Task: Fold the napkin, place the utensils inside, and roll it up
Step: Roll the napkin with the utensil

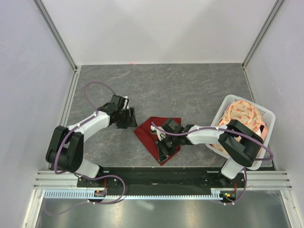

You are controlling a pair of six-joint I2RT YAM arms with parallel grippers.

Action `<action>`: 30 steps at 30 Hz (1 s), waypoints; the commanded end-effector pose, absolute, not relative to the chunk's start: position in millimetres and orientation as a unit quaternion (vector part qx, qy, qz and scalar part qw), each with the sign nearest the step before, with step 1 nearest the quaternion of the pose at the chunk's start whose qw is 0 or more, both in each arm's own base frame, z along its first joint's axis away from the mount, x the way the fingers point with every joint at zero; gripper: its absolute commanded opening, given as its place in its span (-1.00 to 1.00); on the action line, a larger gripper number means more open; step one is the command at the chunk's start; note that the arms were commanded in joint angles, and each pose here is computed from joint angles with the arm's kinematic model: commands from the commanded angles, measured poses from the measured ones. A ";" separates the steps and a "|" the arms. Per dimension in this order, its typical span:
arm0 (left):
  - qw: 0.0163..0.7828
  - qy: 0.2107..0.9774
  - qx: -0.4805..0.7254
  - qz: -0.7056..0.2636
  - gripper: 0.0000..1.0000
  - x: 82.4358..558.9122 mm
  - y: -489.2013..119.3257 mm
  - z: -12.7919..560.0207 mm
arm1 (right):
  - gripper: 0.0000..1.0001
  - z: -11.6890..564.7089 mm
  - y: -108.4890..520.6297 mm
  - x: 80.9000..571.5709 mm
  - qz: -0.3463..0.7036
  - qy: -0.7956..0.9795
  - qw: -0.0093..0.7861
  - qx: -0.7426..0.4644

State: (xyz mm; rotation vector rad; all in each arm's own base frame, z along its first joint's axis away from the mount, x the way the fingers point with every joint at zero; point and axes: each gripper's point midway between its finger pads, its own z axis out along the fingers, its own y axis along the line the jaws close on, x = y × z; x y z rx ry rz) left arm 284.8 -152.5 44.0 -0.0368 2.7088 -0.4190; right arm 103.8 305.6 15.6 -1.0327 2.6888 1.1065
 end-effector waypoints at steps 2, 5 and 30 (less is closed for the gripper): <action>0.248 0.946 -0.011 -0.211 0.39 286.1 -166.6 55.6 | -0.59 -33.4 262.6 94.6 0.267 0.902 -0.017 -0.338; 0.248 0.941 -0.015 -0.232 0.40 284.5 -172.9 53.0 | -0.60 -34.6 262.4 94.8 0.267 0.902 -0.020 -0.339; 0.279 0.914 -0.016 -0.293 0.29 294.3 -193.9 53.0 | -0.59 -36.8 260.1 96.2 0.257 0.905 -0.025 -0.338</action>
